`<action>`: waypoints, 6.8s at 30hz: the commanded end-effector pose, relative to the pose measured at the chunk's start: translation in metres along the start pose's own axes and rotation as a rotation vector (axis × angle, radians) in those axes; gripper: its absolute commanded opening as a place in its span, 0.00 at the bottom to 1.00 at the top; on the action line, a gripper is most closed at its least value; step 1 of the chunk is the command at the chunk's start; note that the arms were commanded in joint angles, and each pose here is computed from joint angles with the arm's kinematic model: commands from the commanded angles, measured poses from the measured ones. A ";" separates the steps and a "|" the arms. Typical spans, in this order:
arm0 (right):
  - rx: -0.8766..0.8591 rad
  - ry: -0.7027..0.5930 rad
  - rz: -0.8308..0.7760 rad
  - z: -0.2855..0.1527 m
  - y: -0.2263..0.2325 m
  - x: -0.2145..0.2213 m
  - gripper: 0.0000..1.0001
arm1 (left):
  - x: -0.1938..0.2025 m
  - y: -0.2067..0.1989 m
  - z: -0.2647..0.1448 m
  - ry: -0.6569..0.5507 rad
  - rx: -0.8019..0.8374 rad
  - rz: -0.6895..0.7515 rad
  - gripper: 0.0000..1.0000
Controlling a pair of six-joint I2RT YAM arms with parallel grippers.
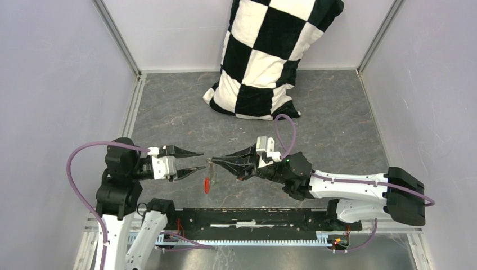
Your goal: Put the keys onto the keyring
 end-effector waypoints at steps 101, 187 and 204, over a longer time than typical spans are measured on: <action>-0.496 0.643 -0.188 0.027 0.003 -0.013 0.38 | 0.004 -0.001 0.003 0.017 0.090 0.128 0.02; -0.161 -0.474 0.033 0.040 0.011 -0.086 0.00 | -0.075 -0.022 0.000 -0.122 0.197 -0.273 0.33; -0.176 -0.441 0.021 0.034 0.019 -0.076 0.01 | -0.073 -0.020 0.000 -0.127 0.173 -0.214 0.03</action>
Point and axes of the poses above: each gripper's point midway between its finger pads, its own z axis out along the fingers, its own y axis along the line the jaws close on, x = y × z, the point moved 3 cm from there along -z, back along the fingers, and after that the axes turned 12 degrees about -z, right-handed, at the moved point
